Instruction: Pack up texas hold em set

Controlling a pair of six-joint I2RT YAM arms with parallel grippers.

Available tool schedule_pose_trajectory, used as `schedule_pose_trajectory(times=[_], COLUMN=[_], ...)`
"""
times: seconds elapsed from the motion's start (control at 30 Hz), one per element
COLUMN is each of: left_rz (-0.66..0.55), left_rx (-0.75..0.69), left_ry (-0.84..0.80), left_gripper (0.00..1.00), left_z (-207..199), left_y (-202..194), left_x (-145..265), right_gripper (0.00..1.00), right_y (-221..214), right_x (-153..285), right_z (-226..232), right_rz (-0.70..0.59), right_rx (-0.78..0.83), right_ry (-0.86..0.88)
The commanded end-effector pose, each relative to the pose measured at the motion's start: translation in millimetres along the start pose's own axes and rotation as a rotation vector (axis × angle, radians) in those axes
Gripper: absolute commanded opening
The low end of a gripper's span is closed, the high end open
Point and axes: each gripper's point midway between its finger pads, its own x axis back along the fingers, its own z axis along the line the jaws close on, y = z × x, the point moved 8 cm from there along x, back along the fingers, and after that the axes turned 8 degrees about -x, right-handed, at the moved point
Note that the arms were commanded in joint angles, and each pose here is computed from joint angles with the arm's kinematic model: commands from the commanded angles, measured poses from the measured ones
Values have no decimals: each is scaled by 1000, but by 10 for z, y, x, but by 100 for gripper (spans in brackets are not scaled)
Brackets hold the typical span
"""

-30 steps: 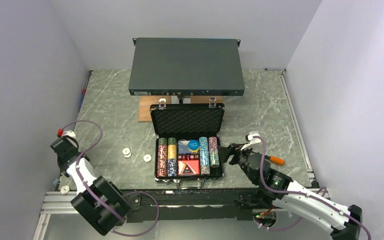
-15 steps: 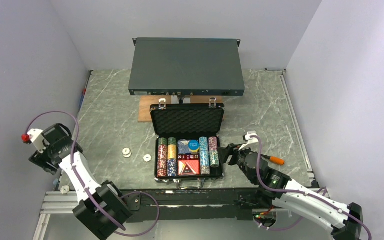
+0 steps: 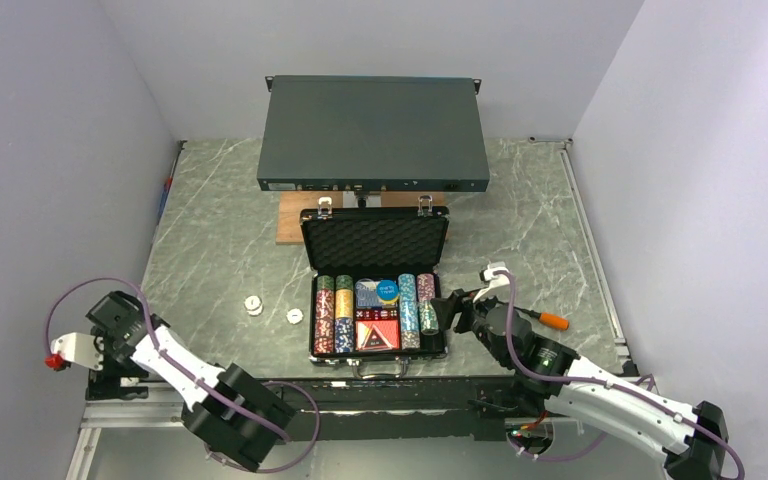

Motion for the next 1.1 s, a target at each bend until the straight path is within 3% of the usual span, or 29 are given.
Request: schedule_pose_trajectory(times=[0.0,0.27,0.43,0.6,0.9,1.07], left_rz=[9,136,120,107,202,289], left_rx=[114,188,175,204,205,245], left_ry=[6,24,-83,-101,-38,-8], left_gripper=[96,91,79,81,88,86], left_z=[-97,-162,-241,-277,-273,-213], left_y=[39,67,122,169,172,129], left_x=[-75,-280,-362,-398,-500,-613], right_gripper=[65,65,65,65,65,65], right_y=[122,141,136,129,136,138], right_x=[0,33,26,15,8,3], right_z=[117,102,107,115,110,109], right_rz=[-40,-62,-57,-49,-53,-50], right_rx=[-19,-33,-30,-25,-22,-21], right_ry=[58,66,67,67,56,50])
